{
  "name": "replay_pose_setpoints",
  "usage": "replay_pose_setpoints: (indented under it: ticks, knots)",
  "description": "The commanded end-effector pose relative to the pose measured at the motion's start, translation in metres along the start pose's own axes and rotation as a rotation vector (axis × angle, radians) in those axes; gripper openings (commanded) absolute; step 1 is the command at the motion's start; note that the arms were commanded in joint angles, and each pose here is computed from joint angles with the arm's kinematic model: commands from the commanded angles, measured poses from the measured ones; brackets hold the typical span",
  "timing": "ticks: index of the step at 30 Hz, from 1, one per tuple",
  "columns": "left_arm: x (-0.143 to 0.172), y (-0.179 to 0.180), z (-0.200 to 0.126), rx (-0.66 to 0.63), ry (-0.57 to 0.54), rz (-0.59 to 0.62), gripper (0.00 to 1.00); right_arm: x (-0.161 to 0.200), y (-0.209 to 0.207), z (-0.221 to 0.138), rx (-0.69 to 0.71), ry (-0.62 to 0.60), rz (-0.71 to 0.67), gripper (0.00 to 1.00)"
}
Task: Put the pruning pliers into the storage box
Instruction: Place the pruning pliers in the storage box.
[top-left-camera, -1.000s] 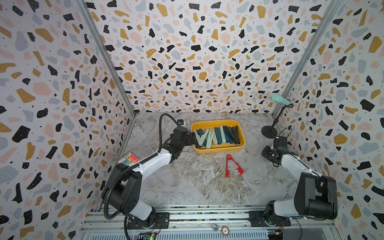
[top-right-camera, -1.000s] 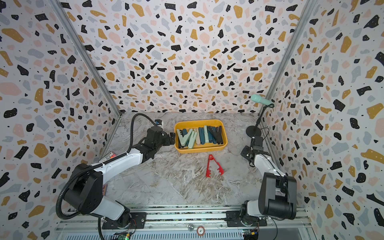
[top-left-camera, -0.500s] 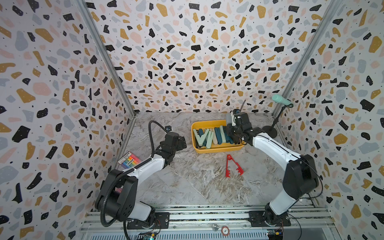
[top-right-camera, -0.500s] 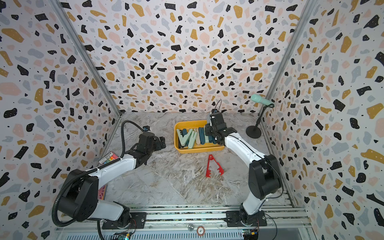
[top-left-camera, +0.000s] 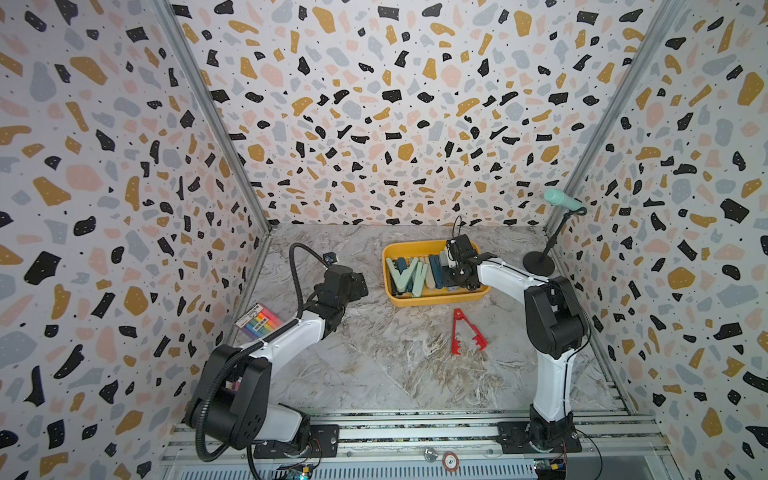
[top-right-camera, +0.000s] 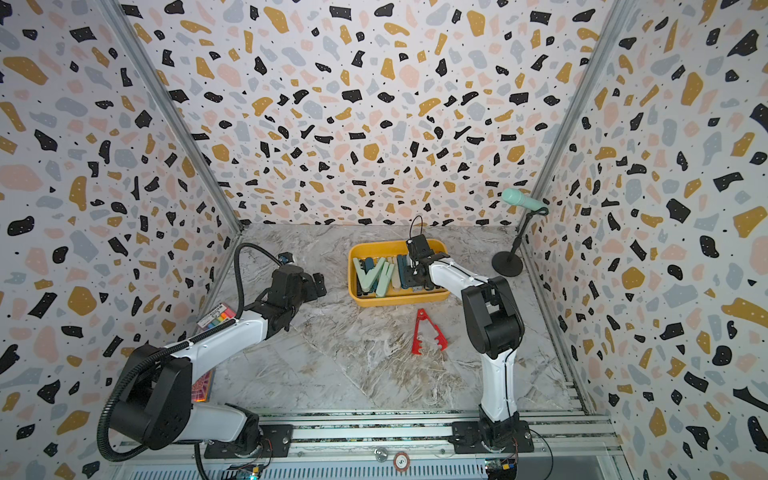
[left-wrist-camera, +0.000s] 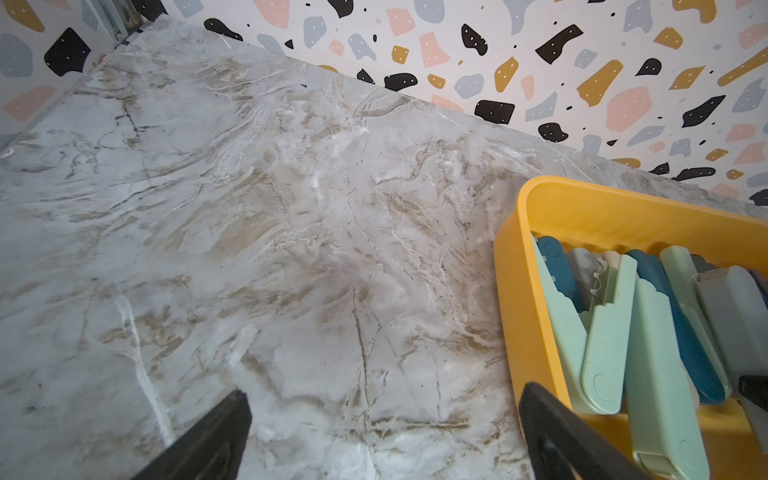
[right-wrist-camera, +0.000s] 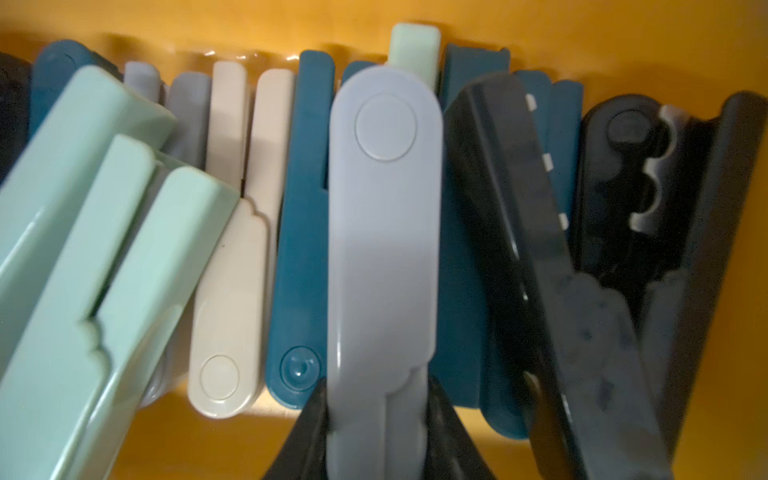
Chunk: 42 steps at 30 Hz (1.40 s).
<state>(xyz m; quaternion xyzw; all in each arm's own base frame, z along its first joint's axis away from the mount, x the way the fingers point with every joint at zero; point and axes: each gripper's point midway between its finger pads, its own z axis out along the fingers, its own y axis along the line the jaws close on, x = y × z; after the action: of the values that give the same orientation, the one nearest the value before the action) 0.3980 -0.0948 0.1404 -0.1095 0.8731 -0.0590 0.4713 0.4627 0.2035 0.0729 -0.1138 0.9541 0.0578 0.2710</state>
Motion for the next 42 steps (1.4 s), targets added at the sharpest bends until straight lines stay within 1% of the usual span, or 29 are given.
replay_pose_setpoints:
  ticks: [1, 7, 11, 12, 13, 14, 16, 22, 24, 29, 33, 36, 42]
  knots:
    - [-0.004, -0.001, 0.003, 0.008, -0.014, -0.009, 1.0, -0.021, 0.006, -0.017, -0.019, -0.043, 0.003, 0.32]
    - [-0.005, -0.002, 0.004, 0.014, -0.013, -0.01, 0.99, -0.014, 0.001, -0.012, 0.006, -0.009, 0.004, 0.45]
    - [-0.004, -0.003, 0.004, 0.017, -0.011, -0.006, 1.0, -0.011, -0.001, -0.01, 0.01, 0.003, 0.006, 0.52]
    - [-0.004, -0.003, 0.004, 0.017, -0.012, -0.009, 0.99, -0.01, 0.0, -0.009, 0.005, 0.008, 0.004, 0.52]
    - [-0.004, -0.002, 0.004, 0.015, -0.011, -0.011, 0.99, -0.011, 0.001, -0.008, -0.001, 0.01, 0.006, 0.51]
    - [-0.004, -0.002, 0.004, 0.015, -0.01, -0.009, 1.0, -0.011, 0.001, -0.008, -0.006, 0.012, 0.006, 0.48]
    - [-0.004, -0.002, 0.003, 0.015, -0.012, -0.01, 1.0, -0.01, 0.003, -0.006, -0.012, 0.015, 0.007, 0.35]
    - [-0.005, 0.001, 0.002, 0.009, -0.017, -0.013, 1.0, -0.011, 0.005, -0.013, -0.029, -0.005, 0.04, 0.08]
    - [-0.006, 0.001, 0.001, 0.009, -0.019, -0.013, 0.99, -0.012, 0.008, -0.017, -0.048, -0.015, 0.053, 0.03]
    - [-0.006, 0.001, 0.001, 0.009, -0.02, -0.016, 0.99, -0.017, 0.018, -0.026, -0.092, -0.046, 0.109, 0.03]
    - [-0.006, 0.001, 0.0, 0.009, -0.02, -0.018, 1.0, -0.021, 0.017, -0.029, -0.081, -0.065, 0.131, 0.01]
    - [-0.005, 0.002, 0.0, 0.006, -0.022, -0.016, 0.99, -0.021, 0.024, -0.031, -0.097, -0.069, 0.152, 0.05]
    - [-0.005, 0.002, -0.001, 0.009, -0.024, -0.018, 0.99, -0.022, 0.046, -0.032, -0.136, -0.085, 0.181, 0.08]
